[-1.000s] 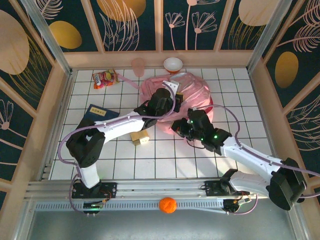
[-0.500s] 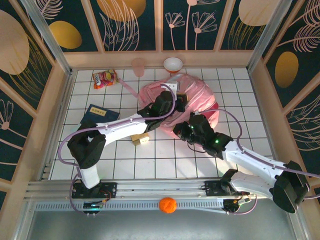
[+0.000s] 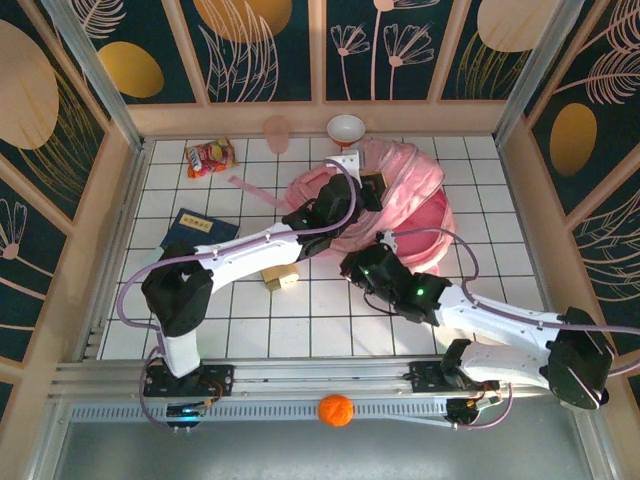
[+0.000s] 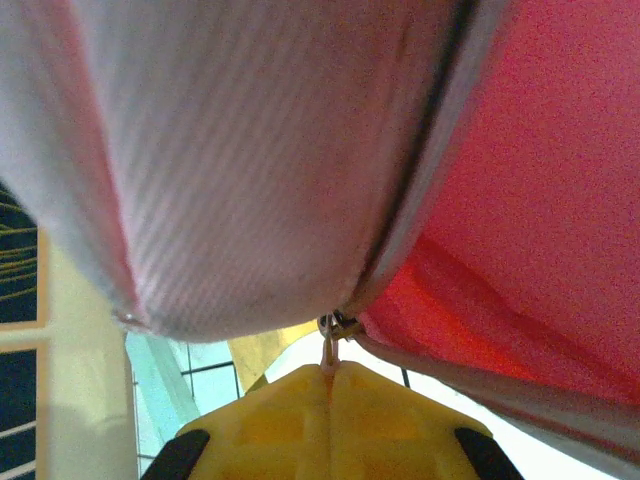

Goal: Pack books, pencil case, and school supplies into a backpack

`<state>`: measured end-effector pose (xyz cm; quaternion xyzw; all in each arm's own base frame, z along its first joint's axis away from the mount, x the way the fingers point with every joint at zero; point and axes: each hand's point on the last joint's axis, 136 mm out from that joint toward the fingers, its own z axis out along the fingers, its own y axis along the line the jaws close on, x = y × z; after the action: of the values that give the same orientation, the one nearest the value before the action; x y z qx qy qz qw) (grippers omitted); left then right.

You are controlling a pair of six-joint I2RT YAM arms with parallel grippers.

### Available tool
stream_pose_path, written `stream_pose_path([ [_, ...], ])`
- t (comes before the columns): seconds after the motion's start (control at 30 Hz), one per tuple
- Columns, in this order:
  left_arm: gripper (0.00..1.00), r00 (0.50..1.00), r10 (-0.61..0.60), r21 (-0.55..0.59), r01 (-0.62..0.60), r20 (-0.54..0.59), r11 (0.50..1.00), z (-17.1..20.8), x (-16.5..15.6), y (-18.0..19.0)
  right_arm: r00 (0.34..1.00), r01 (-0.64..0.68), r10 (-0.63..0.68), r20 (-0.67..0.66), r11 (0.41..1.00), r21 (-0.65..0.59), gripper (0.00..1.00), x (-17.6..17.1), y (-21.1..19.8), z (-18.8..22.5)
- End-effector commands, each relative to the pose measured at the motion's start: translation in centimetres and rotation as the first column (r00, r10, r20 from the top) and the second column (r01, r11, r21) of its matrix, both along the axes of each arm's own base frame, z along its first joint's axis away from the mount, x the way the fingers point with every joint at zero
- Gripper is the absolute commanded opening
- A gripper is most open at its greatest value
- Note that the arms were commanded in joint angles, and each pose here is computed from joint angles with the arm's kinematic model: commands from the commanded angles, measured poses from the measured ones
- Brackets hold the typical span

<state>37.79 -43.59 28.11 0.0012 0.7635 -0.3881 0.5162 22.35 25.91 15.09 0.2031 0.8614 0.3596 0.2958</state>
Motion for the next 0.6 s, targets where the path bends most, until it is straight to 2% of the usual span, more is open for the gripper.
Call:
stream_pose_path([
  [0.0, 0.00, 0.989, 0.041, -0.263, -0.002, 0.142, 0.965, 10.0, -0.3, -0.1, 0.992, 0.111, -0.112, 0.057, 0.994, 0.013, 0.00, 1.0, 0.0, 1.3],
  [0.3, 0.00, 0.985, 0.063, -0.308, -0.012, 0.158, 0.951, 13.0, -0.1, 0.2, 0.978, 0.181, -0.179, 0.106, 0.983, -0.012, 0.00, 1.3, 1.0, -0.2],
  [0.47, 0.00, 0.988, 0.053, -0.326, -0.002, 0.148, 0.945, 13.1, -0.3, 0.0, 0.970, 0.207, -0.199, 0.138, 0.977, -0.046, 0.00, 2.0, 1.9, -0.2],
  [0.57, 0.00, 0.989, 0.043, -0.327, 0.006, 0.142, 0.945, 13.0, -0.5, -0.2, 0.969, 0.208, -0.203, 0.142, 0.978, -0.025, 0.00, 2.3, 2.7, -0.7],
])
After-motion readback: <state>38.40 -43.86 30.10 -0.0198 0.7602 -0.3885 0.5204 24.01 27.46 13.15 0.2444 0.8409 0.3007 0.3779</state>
